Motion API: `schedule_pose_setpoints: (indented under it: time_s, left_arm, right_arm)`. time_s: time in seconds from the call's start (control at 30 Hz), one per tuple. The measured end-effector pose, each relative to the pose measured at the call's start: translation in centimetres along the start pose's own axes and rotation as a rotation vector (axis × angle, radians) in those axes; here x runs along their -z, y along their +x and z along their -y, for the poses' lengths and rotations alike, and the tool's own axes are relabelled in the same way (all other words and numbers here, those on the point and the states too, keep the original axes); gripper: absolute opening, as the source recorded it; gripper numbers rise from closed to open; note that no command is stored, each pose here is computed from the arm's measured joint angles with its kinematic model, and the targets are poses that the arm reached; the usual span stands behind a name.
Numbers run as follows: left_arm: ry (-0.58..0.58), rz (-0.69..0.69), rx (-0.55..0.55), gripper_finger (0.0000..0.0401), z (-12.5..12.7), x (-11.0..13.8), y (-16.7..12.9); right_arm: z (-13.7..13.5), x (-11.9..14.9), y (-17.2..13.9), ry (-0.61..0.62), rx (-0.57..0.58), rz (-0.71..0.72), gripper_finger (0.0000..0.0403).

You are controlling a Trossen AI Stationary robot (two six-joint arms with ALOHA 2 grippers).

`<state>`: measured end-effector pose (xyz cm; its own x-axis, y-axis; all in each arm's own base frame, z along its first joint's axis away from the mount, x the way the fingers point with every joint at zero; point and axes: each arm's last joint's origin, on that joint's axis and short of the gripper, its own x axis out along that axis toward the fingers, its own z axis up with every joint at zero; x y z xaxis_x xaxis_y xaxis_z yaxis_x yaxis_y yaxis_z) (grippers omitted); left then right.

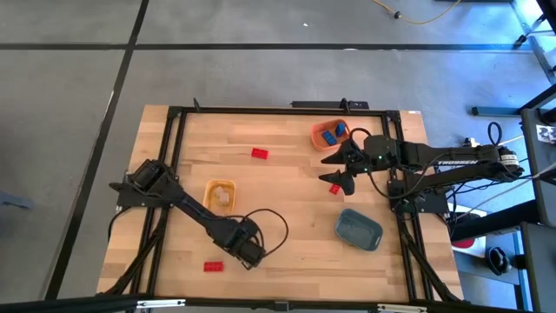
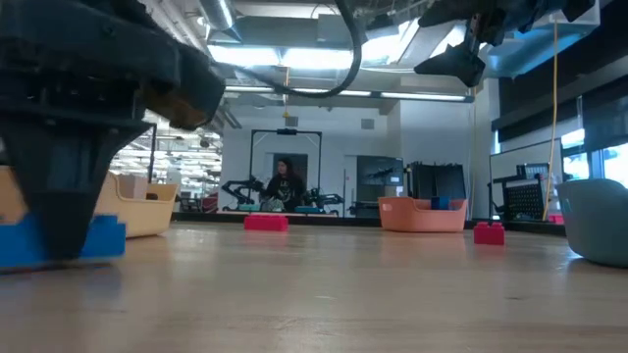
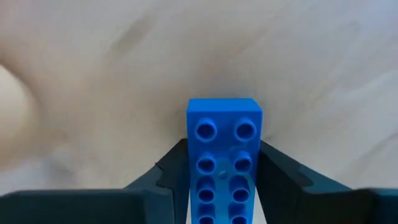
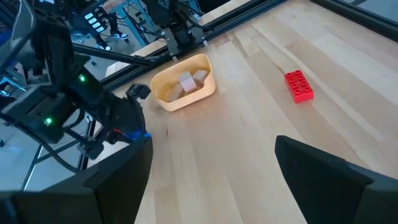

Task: Sort & place blocks by color
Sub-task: Put the blue game piece into the orange bin

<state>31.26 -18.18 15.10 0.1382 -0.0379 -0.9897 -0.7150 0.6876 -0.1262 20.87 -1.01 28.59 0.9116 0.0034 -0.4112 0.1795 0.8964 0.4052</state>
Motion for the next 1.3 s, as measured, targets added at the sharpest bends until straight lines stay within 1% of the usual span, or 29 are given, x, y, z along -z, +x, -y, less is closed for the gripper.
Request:
schedule_pose_setpoints:
  time_s: [0.07,0.2,0.37,0.43,0.5,0.57,0.63,0.73,0.87,0.97,1.07,1.17,1.3]
  left_arm:
    - [0.040,0.032,-0.001,0.0130,-0.4,-0.5,-1.2]
    - [0.134,0.174,0.009,0.0130,-1.7,-2.1,-5.0]
    - [0.251,0.435,0.028,0.0130,-4.0,-5.0,-10.5]
    - [0.279,0.541,0.035,0.0130,-5.2,-6.3,-12.6]
    - [0.296,0.634,0.059,0.0130,-6.6,-7.5,-14.1]
    - [0.316,0.723,0.112,0.0130,-7.9,-8.4,-15.1]
    - [0.319,0.803,0.202,0.0130,-9.4,-9.1,-15.4]
    - [0.326,0.915,0.389,0.0130,-11.5,-9.8,-15.3]
    - [0.275,1.110,0.613,0.0130,-14.0,-10.4,-14.5]
    - [0.232,1.241,0.740,0.0130,-15.3,-10.8,-14.1]
    - [0.224,1.288,0.808,0.0130,-16.0,-11.1,-14.0]
    - [0.211,1.293,0.818,0.0130,-16.3,-11.2,-13.9]
    - [0.258,1.285,0.853,0.0130,-16.1,-11.1,-14.1]
  right_arm:
    - [0.0,0.0,0.0,0.000,0.000,0.000,0.0342]
    - [0.0,0.0,0.0,0.000,-0.001,0.001,0.0342]
    - [-0.1,-0.2,0.0,0.001,-0.010,0.020,0.0342]
    - [-0.2,-0.3,0.0,-0.001,-0.015,0.033,0.0342]
    - [-0.2,-0.5,0.0,-0.002,-0.023,0.048,0.0342]
    - [-0.3,-0.6,0.0,-0.003,-0.029,0.062,0.0342]
    - [-0.3,-0.7,0.0,-0.006,-0.031,0.067,0.0342]
    - [-0.3,-0.7,0.0,-0.006,-0.032,0.067,0.0342]
    - [-0.4,-0.8,-0.1,-0.004,-0.036,0.077,0.0342]
    - [-0.4,-0.9,-0.1,-0.005,-0.042,0.091,0.0342]
    - [-0.6,-1.2,-0.1,-0.003,-0.056,0.118,0.0342]
    - [-0.6,-1.3,-0.1,-0.018,-0.056,0.138,0.0342]
    - [-0.6,-1.4,-0.1,-0.068,-0.043,0.147,0.0342]
